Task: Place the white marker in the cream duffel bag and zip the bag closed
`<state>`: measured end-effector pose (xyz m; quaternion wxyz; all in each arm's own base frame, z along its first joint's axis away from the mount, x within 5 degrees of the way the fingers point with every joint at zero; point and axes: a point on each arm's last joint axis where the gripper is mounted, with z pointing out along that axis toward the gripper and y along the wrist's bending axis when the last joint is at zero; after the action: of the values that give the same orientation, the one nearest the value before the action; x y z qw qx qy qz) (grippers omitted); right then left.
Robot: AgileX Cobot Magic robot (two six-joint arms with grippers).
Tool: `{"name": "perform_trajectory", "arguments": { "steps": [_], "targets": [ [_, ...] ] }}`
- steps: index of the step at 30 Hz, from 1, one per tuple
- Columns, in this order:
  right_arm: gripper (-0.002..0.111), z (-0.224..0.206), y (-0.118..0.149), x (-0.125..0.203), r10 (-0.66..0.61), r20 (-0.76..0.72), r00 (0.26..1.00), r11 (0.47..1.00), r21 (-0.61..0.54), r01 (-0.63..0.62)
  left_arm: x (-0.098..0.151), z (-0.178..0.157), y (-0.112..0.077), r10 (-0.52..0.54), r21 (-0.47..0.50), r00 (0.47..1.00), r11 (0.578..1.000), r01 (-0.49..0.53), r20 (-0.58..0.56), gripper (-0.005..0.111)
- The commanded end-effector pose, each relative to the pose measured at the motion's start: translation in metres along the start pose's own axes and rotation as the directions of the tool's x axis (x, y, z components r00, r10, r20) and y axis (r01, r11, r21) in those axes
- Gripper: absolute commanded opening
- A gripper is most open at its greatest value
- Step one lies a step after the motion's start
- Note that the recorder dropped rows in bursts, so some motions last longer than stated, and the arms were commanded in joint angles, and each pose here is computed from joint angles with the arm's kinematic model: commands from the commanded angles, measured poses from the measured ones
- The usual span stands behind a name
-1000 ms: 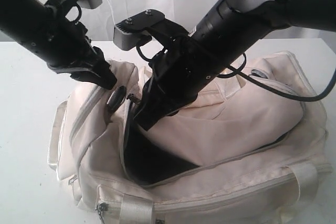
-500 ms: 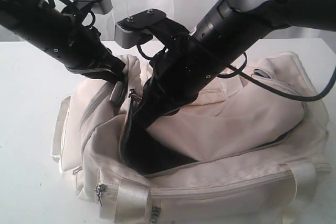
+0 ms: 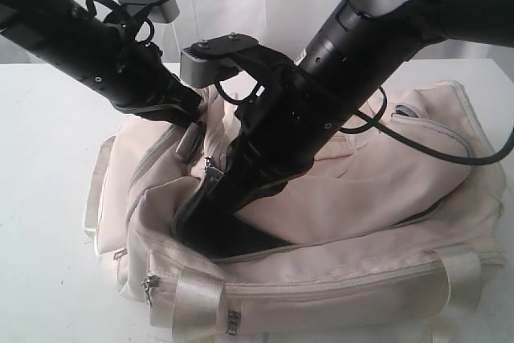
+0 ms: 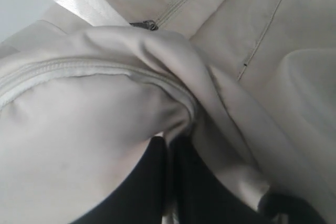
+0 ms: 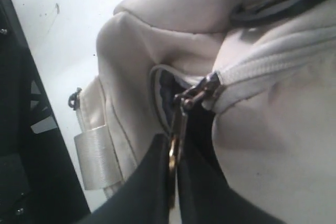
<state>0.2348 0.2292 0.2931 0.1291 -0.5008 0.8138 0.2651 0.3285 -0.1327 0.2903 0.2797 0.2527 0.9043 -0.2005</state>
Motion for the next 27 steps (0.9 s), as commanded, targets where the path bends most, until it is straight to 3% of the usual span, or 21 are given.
{"name": "perform_trajectory", "arguments": {
  "steps": [1,6,14,27],
  "targets": [
    [0.0,-0.009,0.021,0.002,0.012,-0.022,1.0,0.987,-0.162,-0.016,-0.01,0.003,0.011,0.001,-0.074,0.996,0.997,0.006,0.093,0.0],
    [0.0,-0.01,0.028,-0.005,0.045,0.041,0.998,0.97,-0.243,-0.034,-0.01,0.002,0.017,-0.014,-0.086,0.995,0.996,0.023,0.103,0.0],
    [0.0,-0.009,0.028,-0.003,0.047,0.035,0.998,0.969,-0.244,-0.037,-0.008,-0.005,0.035,-0.072,-0.113,0.99,0.99,0.086,0.119,0.0],
    [0.0,0.021,0.036,0.025,0.098,-0.064,0.993,0.936,-0.333,-0.114,-0.007,-0.005,0.036,-0.066,-0.117,0.991,0.99,0.079,0.113,0.0]
  ]
}}
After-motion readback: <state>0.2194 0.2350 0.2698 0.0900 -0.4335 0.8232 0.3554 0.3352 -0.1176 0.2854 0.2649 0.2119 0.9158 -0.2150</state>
